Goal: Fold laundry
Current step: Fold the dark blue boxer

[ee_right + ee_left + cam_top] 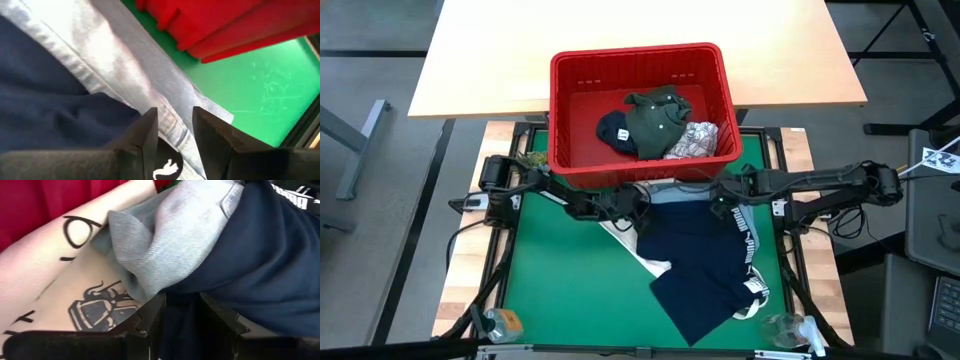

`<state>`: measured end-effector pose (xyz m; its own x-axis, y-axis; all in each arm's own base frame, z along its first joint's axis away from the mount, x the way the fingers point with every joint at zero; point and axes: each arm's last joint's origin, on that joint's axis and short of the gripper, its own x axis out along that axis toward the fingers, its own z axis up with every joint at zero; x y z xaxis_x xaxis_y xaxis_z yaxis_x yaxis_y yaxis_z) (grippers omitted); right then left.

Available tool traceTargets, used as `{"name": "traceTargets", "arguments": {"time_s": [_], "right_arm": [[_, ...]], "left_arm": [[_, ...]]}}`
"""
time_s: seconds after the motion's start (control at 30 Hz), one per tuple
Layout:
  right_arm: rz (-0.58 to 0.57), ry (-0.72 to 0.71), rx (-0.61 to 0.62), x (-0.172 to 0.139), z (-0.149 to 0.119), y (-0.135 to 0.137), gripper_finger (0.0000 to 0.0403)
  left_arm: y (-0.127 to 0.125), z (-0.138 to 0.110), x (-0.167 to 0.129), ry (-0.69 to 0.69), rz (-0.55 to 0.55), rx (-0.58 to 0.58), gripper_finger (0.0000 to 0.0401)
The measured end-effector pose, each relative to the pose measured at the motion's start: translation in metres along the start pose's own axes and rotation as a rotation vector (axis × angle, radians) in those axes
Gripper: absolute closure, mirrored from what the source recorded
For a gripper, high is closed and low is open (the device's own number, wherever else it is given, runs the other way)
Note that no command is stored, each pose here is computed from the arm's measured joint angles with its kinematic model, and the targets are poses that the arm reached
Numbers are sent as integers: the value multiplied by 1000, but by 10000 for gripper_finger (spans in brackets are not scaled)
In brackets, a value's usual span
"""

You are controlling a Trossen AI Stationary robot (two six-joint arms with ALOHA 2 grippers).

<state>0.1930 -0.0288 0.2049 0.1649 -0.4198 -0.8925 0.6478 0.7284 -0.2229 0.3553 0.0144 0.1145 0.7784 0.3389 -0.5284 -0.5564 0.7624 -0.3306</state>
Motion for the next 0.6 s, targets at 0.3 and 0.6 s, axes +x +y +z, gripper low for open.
{"name": "traceTargets", "arguments": {"time_s": [0.3, 0.6], "right_arm": [[-34, 88, -23, 2, -4, -10, 281], [-65, 156, -91, 1, -11, -13, 281]], "left_arm": [[15, -2, 3, 71, 92, -14, 290], [15, 0, 0, 70, 94, -16, 290]]}}
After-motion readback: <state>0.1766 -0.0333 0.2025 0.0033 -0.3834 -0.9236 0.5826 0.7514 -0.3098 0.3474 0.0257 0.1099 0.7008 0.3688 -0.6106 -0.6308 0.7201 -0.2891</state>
